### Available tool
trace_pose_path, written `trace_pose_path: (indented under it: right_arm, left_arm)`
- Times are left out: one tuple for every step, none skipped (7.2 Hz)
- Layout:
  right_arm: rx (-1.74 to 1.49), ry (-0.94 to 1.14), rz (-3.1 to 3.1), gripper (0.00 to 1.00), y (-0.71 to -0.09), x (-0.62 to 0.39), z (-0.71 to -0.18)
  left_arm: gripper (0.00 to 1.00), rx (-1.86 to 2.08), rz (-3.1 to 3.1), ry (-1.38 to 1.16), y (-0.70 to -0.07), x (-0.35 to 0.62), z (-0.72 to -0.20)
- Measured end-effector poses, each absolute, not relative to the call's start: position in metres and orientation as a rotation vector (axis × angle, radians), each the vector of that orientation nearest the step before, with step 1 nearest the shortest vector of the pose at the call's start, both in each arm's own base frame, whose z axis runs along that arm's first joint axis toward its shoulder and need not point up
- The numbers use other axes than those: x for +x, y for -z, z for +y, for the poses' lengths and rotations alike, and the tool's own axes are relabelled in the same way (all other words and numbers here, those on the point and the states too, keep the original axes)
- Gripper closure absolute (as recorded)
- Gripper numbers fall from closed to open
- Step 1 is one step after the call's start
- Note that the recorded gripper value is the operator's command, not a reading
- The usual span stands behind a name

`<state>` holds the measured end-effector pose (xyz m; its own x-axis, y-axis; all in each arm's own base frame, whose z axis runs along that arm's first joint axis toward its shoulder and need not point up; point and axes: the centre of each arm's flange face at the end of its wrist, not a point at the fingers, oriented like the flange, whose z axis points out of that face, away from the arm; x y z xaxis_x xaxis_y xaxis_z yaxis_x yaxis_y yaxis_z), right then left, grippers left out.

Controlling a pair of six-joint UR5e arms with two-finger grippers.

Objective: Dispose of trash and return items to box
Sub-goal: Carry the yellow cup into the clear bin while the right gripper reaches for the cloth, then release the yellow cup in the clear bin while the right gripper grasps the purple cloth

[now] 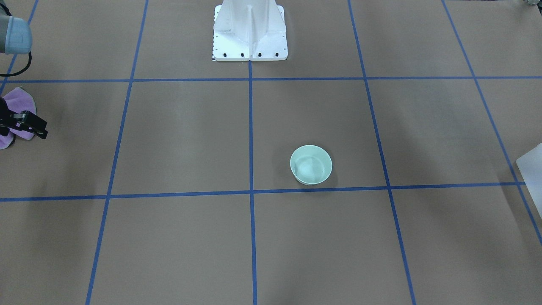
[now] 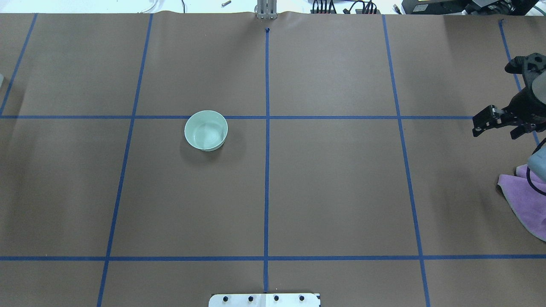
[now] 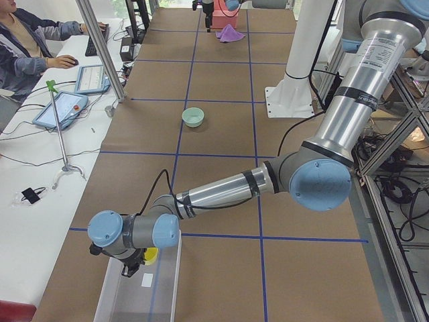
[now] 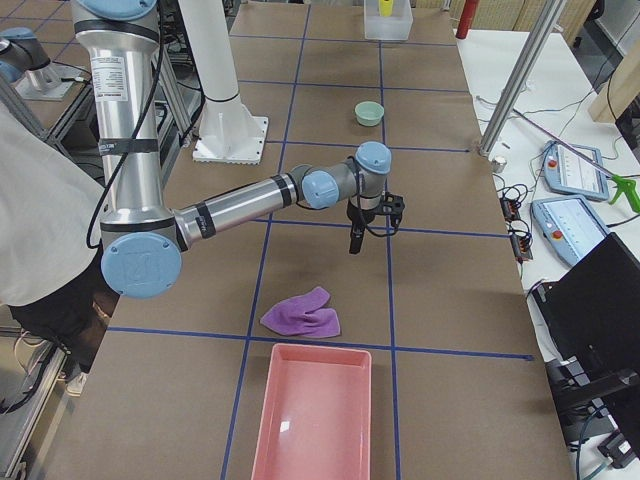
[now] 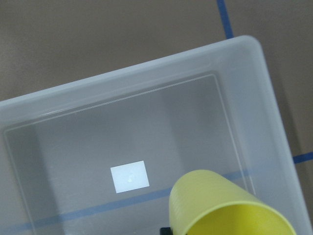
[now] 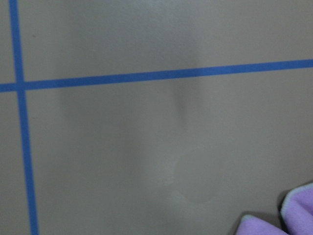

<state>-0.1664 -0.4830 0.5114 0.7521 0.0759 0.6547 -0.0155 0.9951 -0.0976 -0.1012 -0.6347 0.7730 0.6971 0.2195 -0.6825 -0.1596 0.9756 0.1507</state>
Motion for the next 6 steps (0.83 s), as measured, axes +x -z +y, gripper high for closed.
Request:
trace_pose_path:
  right_arm:
    - [-0.100,-0.002,-0.690,0.00,-0.541,-0.152,-0.469]
    - [-0.109,0.024,-0.673,0.00,-0.567,-0.132,-0.455]
    - [-0.114,0.035,-0.667,0.00,-0.592,-0.117,-0.440]
    - [-0.112,0.037,-0.667,0.00,-0.620,-0.105,-0.423]
    - [-0.112,0.034,-0.669,0.00,-0.645,-0.098,-0.411]
    - [-0.112,0.032,-0.670,0.03,-0.666,-0.093,-0.401]
  left_arm:
    - [0.94,0.079,0.764,-0.187,-0.775,-0.101,-0.637]
    - [0.41,0.075,0.763,-0.166,-0.775,-0.100,-0.639]
    - [0.28,0.069,0.762,-0.146,-0.773,-0.099,-0.642]
    - [0.24,0.062,0.762,-0.123,-0.770,-0.097,-0.645]
    - [0.24,0.059,0.762,-0.103,-0.765,-0.096,-0.648]
    - [0.24,0.061,0.763,-0.092,-0.761,-0.095,-0.652]
